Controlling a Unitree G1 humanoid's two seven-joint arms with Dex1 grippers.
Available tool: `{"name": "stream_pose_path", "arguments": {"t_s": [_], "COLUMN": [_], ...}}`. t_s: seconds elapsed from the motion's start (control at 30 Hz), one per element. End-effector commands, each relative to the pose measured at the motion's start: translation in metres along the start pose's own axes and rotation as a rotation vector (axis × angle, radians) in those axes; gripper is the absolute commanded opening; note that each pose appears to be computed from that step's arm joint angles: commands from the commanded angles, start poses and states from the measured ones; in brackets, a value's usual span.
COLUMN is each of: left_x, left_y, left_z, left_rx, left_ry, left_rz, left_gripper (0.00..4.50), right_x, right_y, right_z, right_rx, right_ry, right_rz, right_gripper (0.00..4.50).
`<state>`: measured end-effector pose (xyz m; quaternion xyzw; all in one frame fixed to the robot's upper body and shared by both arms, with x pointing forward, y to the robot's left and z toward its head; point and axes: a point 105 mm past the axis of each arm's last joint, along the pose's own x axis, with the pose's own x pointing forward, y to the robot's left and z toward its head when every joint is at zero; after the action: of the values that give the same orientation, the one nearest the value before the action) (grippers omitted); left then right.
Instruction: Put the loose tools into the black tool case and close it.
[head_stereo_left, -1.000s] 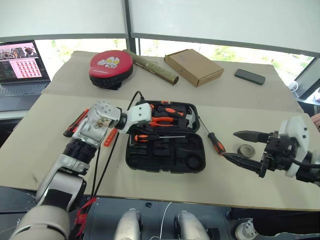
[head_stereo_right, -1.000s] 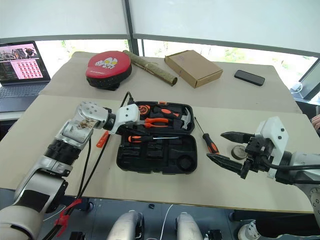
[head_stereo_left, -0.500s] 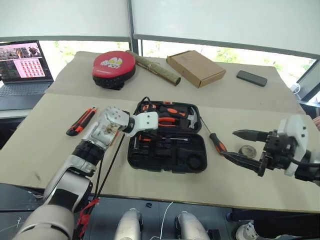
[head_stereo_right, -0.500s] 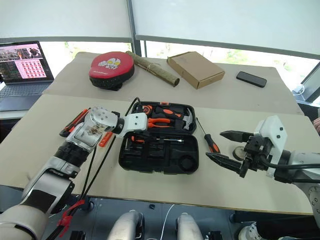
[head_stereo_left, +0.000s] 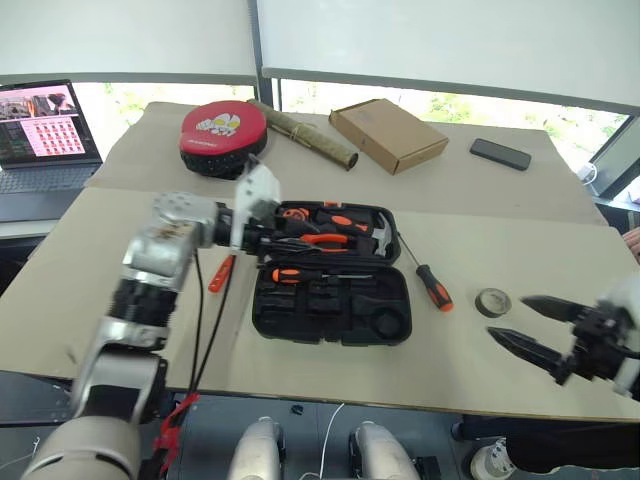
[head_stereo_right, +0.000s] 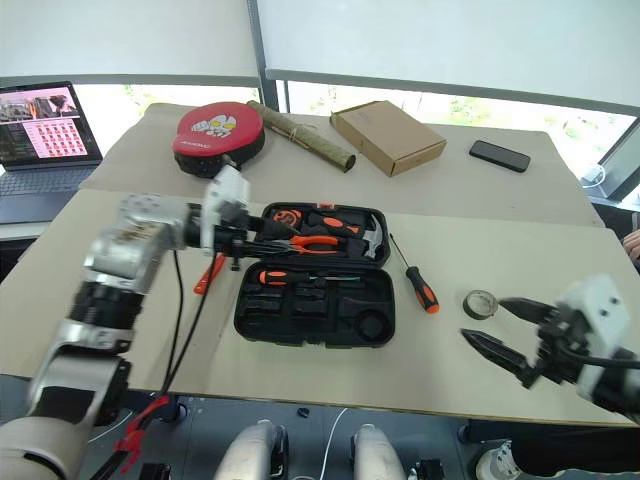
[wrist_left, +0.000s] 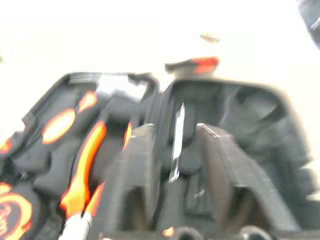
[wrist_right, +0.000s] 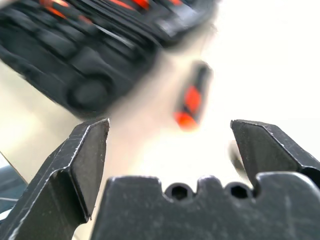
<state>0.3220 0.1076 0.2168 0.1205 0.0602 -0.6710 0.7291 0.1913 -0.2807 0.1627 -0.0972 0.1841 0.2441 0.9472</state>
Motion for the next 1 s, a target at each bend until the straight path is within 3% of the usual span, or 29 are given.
{"name": "stream_pose_path", "arguments": {"t_s": [0.03,0.1,0.13,0.43,0.63,0.77,0.9,1.0], "left_x": [-0.007,-0.009,-0.009,-0.001,0.000,-0.002,-0.002,-0.002], "left_y": [-0.025,-0.032,-0.035,-0.041,-0.043,-0.042,-0.040,-0.039], "left_z": [0.019,0.021,0.020,0.018,0.013,0.015,0.012,0.009], "left_rx": [-0.031,-0.070,-0.073,0.020,0.034,0.040,0.043,0.042], "left_ry": [-0.062,-0.049,-0.038,-0.025,-0.006,-0.012,-0.003,0.001], "left_rz": [-0.109,-0.134,-0.143,-0.104,-0.081,-0.056,-0.046,-0.041], "left_gripper": [3.62,4.33,4.42,4.42,4.42,4.42,4.50,4.50], "right_x": [-0.019,-0.015,-0.010,0.077,0.138,0.157,0.169,0.171], "right_y": [-0.007,-0.011,-0.012,0.008,-0.005,-0.011,-0.010,-0.014], "right_z": [0.003,0.002,0.003,0.031,0.008,0.003,-0.003,-0.005], "right_rx": [-0.014,-0.014,-0.005,0.034,0.025,0.031,0.029,0.056], "right_ry": [0.003,0.003,-0.011,-0.142,-0.046,-0.038,-0.027,-0.042], "right_rz": [-0.073,-0.105,-0.117,-0.024,-0.087,-0.123,-0.122,-0.165], "right_gripper": [4.50,4.50,4.50,4.50,4.50,4.50,3.47,2.41]}}
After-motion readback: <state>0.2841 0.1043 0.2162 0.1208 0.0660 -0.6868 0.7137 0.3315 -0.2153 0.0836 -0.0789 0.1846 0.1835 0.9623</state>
